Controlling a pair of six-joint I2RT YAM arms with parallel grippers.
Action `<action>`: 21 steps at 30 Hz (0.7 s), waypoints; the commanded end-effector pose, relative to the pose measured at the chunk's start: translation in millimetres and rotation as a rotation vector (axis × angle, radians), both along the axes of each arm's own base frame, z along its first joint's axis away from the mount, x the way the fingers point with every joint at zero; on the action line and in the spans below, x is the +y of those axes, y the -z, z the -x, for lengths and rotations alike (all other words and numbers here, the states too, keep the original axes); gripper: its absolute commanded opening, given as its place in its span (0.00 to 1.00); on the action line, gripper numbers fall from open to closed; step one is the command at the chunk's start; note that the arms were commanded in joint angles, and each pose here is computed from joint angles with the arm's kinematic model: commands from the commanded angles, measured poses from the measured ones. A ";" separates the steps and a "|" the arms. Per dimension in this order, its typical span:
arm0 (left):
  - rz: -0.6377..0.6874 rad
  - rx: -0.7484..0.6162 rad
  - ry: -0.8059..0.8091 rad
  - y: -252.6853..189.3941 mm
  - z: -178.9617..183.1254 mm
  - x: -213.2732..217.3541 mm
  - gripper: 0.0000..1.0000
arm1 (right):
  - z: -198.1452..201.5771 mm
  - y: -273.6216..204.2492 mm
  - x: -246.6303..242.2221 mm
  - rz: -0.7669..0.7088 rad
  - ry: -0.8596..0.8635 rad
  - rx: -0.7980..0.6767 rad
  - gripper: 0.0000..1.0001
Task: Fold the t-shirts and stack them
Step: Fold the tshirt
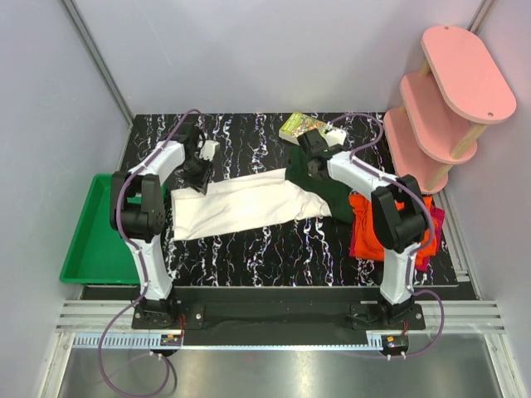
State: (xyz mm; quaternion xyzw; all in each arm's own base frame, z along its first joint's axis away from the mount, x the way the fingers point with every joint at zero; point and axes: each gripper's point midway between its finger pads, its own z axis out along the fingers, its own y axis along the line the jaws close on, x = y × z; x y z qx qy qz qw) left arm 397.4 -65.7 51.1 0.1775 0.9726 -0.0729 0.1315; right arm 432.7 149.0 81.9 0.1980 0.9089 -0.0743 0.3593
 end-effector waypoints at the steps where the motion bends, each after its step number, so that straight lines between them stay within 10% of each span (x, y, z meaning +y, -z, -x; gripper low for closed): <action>1: 0.004 -0.084 0.035 -35.9 9.9 1.8 0.34 | -36.0 -3.3 1.6 0.007 0.011 -0.036 0.00; 21: -0.193 0.247 0.103 25.9 82.3 34.2 0.38 | -38.7 73.5 26.7 -0.062 -0.023 0.205 0.00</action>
